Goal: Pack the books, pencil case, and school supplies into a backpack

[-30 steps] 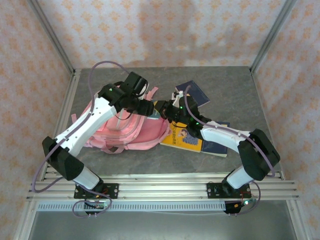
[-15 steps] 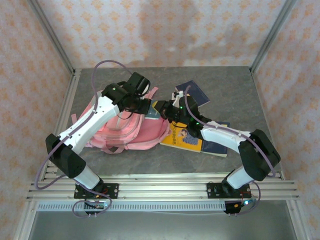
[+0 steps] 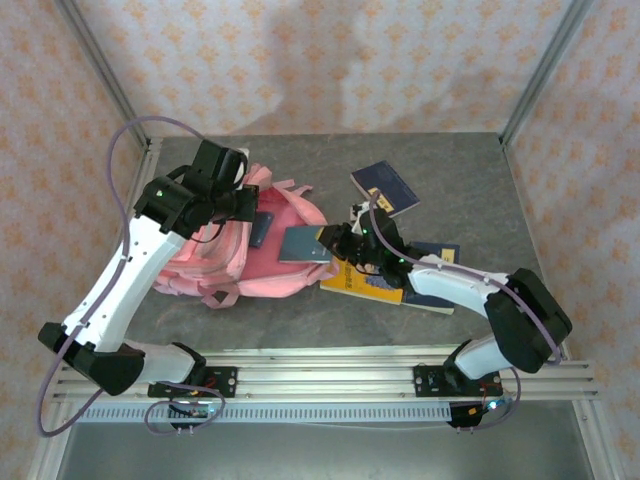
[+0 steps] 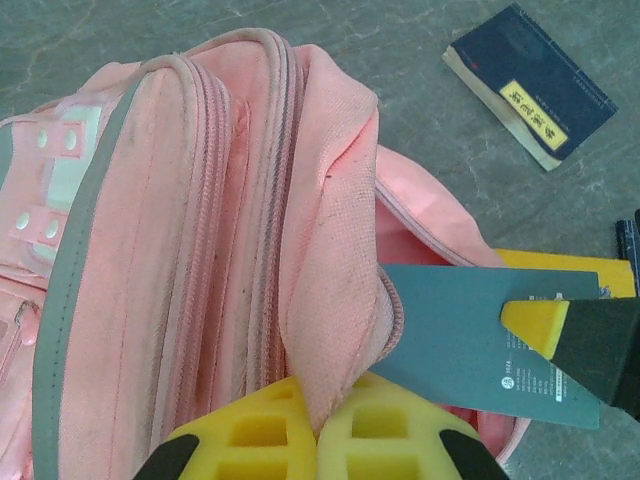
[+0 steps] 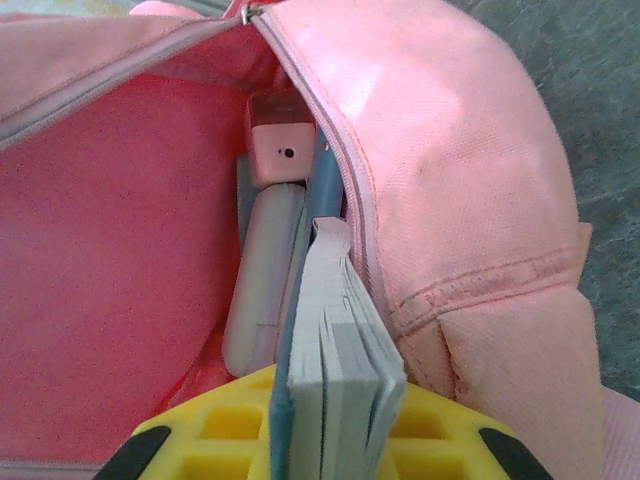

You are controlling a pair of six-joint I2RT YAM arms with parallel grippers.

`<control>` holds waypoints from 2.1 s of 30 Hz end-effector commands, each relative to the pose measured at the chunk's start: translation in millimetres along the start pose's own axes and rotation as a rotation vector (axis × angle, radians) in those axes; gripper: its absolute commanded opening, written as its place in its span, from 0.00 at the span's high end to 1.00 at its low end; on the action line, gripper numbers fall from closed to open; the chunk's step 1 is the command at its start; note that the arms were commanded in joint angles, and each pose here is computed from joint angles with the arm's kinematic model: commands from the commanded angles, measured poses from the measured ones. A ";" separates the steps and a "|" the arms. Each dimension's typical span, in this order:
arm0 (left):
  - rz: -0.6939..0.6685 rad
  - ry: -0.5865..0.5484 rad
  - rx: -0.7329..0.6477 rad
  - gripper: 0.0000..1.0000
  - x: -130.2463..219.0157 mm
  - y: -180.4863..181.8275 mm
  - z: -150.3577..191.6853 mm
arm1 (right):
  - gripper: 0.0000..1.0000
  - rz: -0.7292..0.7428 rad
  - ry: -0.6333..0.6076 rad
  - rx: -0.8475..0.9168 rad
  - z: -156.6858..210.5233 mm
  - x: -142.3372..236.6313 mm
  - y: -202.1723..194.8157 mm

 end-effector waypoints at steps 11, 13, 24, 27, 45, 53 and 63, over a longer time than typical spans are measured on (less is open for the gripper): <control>0.035 -0.084 -0.009 1.00 21.9 2.2 -9.9 | 1.00 -0.266 0.012 -0.092 -5.4 -46.3 78.3; 0.038 -0.086 -0.011 1.00 22.4 2.0 -9.7 | 1.00 -0.280 0.026 -0.120 -5.1 -61.9 80.4; 0.053 -0.093 0.002 1.00 24.7 2.0 -10.5 | 1.00 0.021 -0.008 -0.068 15.7 -127.8 42.0; 0.058 -0.086 0.007 1.00 21.1 1.5 -9.6 | 0.79 0.034 0.035 -0.062 20.0 -146.8 35.7; 0.073 0.024 0.041 1.00 -38.1 -3.4 1.0 | 0.21 0.290 -0.104 0.325 6.3 -55.3 38.8; -0.097 0.094 -0.132 1.00 -81.7 -24.7 20.8 | 0.25 0.570 -0.309 0.408 -5.0 28.6 8.3; -0.268 0.130 -0.002 1.00 -124.1 17.9 18.4 | 0.26 0.792 -0.333 0.286 -8.5 92.0 -62.4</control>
Point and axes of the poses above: each hand's point on the last joint's axis, 136 mm out from that joint toward the fingers, its own x axis back along the fingers, its own y axis along the line the jaws close on, z = x × y, the point moved 8 cm from there along x, back along the fingers, and after that the axes turned 2 degrees about x, right-handed, at the moved point
